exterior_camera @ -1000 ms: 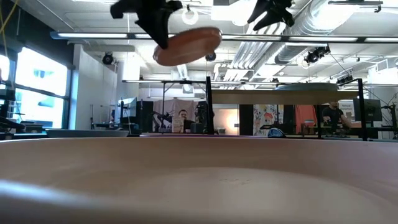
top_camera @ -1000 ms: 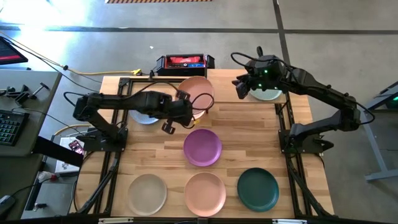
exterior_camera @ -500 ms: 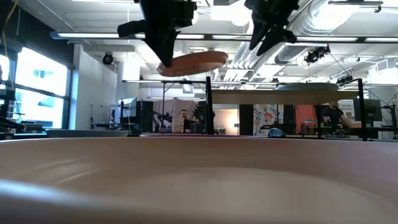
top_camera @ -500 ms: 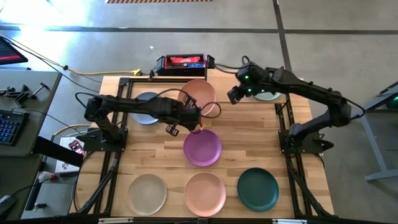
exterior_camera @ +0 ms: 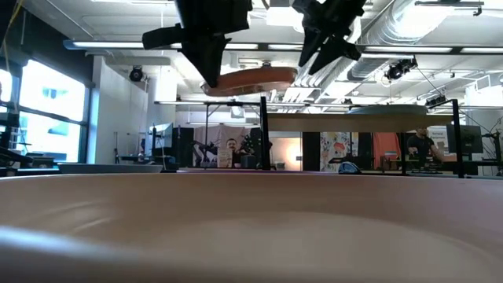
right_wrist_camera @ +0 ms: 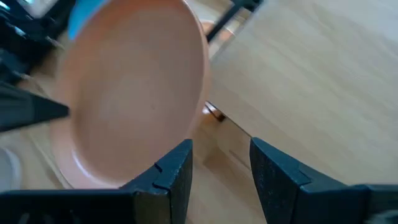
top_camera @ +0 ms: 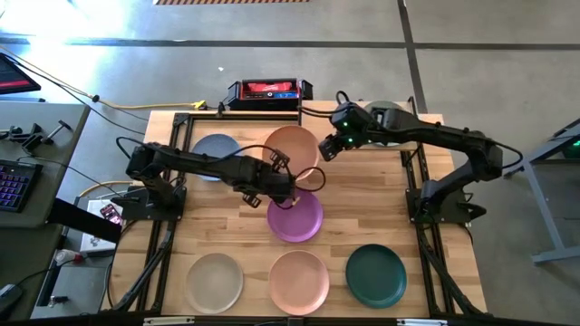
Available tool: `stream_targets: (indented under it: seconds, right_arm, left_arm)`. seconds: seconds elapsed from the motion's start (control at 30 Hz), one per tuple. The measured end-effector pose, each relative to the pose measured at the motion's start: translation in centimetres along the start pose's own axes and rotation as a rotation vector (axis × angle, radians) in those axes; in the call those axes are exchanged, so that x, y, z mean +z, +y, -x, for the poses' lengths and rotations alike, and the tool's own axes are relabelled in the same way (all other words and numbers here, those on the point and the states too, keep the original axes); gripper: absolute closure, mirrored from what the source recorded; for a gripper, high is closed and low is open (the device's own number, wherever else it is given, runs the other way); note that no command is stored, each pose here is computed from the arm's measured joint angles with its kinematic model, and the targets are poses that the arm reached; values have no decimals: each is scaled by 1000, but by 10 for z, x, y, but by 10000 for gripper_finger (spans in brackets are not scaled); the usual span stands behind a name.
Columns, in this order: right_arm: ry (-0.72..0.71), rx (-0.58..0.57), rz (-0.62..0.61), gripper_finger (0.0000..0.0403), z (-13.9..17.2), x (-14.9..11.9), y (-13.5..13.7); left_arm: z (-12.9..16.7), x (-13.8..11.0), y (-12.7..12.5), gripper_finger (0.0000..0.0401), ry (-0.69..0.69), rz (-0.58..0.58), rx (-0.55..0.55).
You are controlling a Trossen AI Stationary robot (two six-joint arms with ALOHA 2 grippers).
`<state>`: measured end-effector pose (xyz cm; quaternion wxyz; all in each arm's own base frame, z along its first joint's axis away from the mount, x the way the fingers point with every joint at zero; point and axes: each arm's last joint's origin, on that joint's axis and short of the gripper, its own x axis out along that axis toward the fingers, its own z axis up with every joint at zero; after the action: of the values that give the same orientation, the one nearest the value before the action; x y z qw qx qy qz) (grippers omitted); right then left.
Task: Place and stack plates onto a shelf
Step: Stack the brown plate on top of the light blue plate on the shelf
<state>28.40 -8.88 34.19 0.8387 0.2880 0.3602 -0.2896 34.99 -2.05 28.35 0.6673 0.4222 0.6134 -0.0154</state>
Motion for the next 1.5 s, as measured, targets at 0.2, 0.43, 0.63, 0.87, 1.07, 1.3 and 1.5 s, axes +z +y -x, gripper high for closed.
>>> stream_targets:
  seconds: [0.2,0.43,0.63,0.87,1.07,1.3,1.5]
  right_arm:
    - [-28,39,-12,263,0,-1,10]
    - [-12,49,-23,263,-4,-5,17]
    - [-4,48,-19,263,-9,-6,20]
    - [1,45,-17,280,-12,-6,20]
    - [1,44,1,346,-12,-6,20]
    - [-7,33,25,392,-12,-6,19]
    - [-6,23,41,399,-12,-6,19]
  left_arm:
    - [2,2,-3,398,-4,-18,3]
    - [5,4,-5,398,22,-48,54]
    - [9,7,-9,398,31,-72,89]
    - [13,11,-13,398,35,-89,118]
    - [13,11,-14,398,39,-90,126]
    - [13,12,-13,398,31,-65,144]
    - [14,14,-11,397,9,-33,156]
